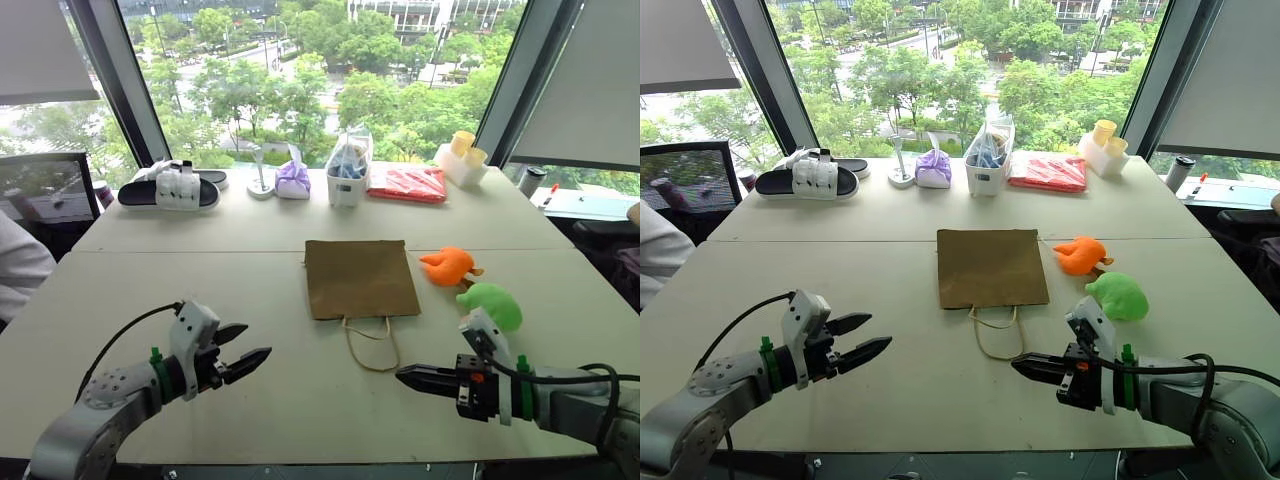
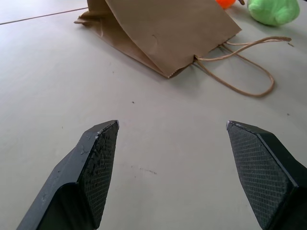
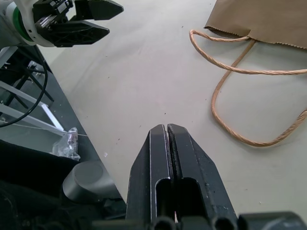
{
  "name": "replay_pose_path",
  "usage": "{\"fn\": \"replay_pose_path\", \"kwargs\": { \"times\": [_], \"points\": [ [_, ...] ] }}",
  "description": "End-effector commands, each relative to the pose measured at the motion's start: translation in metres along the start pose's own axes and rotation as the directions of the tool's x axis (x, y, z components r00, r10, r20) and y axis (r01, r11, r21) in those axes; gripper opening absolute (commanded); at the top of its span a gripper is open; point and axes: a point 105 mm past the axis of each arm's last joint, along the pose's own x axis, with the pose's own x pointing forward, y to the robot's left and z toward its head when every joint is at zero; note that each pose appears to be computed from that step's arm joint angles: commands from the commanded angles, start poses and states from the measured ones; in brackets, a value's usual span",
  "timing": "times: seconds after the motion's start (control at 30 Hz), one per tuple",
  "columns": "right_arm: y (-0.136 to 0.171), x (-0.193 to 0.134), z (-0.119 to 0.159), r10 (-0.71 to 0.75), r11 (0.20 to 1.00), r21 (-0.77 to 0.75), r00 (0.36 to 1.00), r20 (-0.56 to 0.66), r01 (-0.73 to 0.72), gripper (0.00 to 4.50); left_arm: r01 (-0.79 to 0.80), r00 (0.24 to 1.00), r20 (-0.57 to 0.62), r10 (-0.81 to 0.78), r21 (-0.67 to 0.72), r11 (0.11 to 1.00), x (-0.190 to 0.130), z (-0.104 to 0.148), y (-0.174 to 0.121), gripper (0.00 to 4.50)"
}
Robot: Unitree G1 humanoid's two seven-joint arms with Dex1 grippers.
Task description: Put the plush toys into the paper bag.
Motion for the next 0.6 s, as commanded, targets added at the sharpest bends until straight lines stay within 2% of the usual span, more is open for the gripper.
{"fn": "replay_pose_path", "kwargs": {
  "times": [0.03,0.13,0.23,0.43,0.6],
  "points": [
    [0.003,-0.002,0.009,-0.001,1.0,-0.026,1.0,0.031,0.002,0.0,0.027,1.0,0.009,-0.027,0.066,0.997,0.002,0.009,-0.001,3.69],
    [0.003,-0.002,0.01,-0.01,1.0,-0.025,0.999,0.035,0.011,0.0,0.006,1.0,0.026,-0.009,0.093,0.996,0.005,0.018,0.01,3.69],
    [0.004,-0.003,0.011,-0.021,0.999,-0.025,0.999,0.038,0.022,0.0,0.05,0.998,0.021,-0.053,0.139,0.989,0.01,0.029,0.017,3.69],
    [0.006,-0.007,0.009,-0.061,0.998,-0.017,0.997,0.052,0.062,0.0,0.179,0.984,-0.041,-0.175,0.225,0.958,0.016,0.043,0.017,3.69],
    [0.004,-0.01,0.008,-0.1,0.995,-0.012,0.993,0.067,0.101,0.0,0.231,0.973,-0.053,-0.224,0.246,0.942,0.018,0.048,0.012,3.69]
  ]
}}
